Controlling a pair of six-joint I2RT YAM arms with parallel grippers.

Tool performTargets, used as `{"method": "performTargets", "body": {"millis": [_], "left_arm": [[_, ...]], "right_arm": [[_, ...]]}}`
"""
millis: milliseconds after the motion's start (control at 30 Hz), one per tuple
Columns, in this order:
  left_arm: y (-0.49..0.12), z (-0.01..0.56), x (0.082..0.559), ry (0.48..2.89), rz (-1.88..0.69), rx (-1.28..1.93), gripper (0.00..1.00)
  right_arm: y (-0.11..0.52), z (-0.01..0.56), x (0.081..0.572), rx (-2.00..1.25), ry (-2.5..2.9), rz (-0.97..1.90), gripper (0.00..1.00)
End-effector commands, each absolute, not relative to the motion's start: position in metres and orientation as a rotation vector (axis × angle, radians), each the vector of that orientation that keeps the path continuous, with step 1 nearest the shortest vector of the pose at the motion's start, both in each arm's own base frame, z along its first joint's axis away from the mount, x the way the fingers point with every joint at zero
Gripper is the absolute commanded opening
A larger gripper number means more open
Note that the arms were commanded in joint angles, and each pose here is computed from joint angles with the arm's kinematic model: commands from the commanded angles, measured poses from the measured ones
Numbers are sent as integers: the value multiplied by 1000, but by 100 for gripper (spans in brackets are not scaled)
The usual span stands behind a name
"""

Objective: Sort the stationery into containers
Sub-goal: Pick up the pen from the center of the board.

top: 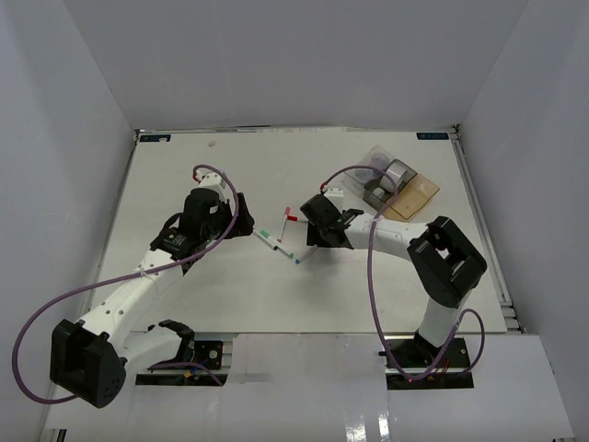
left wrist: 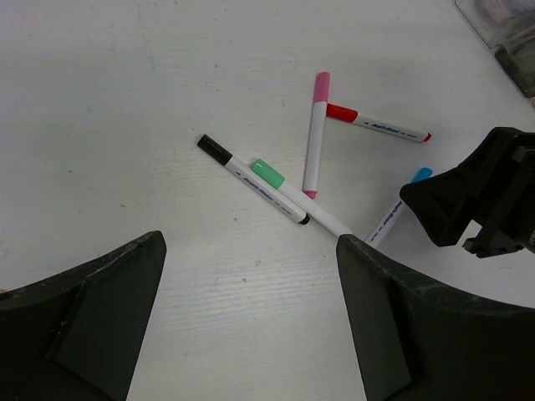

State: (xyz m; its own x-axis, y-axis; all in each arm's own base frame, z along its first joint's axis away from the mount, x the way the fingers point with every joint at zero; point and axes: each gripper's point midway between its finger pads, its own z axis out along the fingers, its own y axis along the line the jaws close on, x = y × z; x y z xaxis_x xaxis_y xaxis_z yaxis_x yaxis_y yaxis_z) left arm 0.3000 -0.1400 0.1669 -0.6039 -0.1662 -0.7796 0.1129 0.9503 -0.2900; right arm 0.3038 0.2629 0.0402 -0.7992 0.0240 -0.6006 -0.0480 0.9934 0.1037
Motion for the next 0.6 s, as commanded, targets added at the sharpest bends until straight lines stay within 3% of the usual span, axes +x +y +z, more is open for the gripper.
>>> {"method": "performTargets", "body": {"millis": [0, 233, 567], "left_arm": [[-137, 184, 302, 2144, -392, -54, 94], [-139, 181, 302, 2152, -396, -51, 94], [-139, 181, 302, 2156, -396, -53, 94]], "right_arm": [[270, 40, 311, 108, 2468, 106, 58], [274, 16, 305, 123, 2515, 96, 50], [240, 16, 288, 130, 2497, 10, 20]]}}
